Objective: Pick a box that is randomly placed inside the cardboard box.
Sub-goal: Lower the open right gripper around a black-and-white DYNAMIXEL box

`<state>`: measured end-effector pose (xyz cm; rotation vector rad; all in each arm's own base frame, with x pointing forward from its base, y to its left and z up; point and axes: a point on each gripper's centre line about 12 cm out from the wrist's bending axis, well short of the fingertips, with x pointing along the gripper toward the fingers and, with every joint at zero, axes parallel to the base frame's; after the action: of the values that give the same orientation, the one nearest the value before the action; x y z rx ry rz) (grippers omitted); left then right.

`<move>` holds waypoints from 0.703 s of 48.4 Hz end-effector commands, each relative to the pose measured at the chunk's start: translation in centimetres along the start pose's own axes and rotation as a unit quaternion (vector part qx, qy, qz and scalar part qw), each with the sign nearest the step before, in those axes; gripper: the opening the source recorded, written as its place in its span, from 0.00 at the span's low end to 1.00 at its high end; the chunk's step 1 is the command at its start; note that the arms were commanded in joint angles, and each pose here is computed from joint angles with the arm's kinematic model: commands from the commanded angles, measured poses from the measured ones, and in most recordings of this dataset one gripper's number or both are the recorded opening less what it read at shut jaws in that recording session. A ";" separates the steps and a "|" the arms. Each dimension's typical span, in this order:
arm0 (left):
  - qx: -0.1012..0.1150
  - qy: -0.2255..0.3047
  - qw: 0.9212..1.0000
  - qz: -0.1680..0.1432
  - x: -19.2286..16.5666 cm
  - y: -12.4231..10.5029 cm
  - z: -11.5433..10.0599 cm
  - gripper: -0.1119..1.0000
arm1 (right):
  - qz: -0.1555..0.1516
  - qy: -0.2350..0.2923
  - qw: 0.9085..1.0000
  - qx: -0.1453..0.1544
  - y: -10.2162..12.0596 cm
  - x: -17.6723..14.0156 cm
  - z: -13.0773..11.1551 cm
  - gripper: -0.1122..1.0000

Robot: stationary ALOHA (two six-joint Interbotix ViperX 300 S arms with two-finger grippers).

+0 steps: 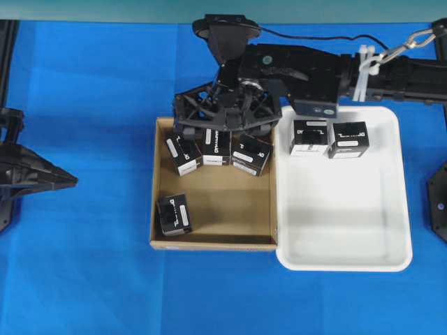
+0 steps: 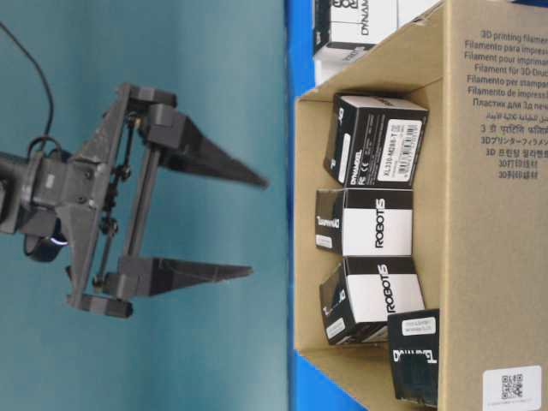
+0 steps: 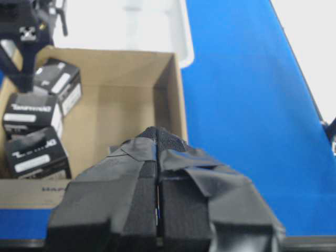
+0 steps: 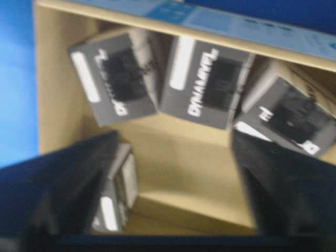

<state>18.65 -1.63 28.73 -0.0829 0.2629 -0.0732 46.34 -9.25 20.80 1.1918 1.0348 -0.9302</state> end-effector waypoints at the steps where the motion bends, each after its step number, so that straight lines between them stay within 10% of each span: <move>1: 0.003 -0.007 1.000 -0.005 0.0 -0.2 0.6 0.04 | -0.009 0.000 1.000 0.011 0.3 0.3 -0.3 0.98; 16: 0.005 -0.009 1.000 -0.010 -0.1 -0.4 0.6 0.04 | -0.041 -0.037 0.995 0.078 0.4 2.0 -0.5 0.97; 34: 0.002 -0.021 1.000 -0.011 -0.6 -0.5 1.0 0.04 | -0.047 -0.059 0.995 0.073 0.1 3.8 0.8 0.97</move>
<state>18.26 -1.90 29.22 -0.0806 0.2390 -0.0911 47.21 -9.95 17.78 1.2084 0.9563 -1.1592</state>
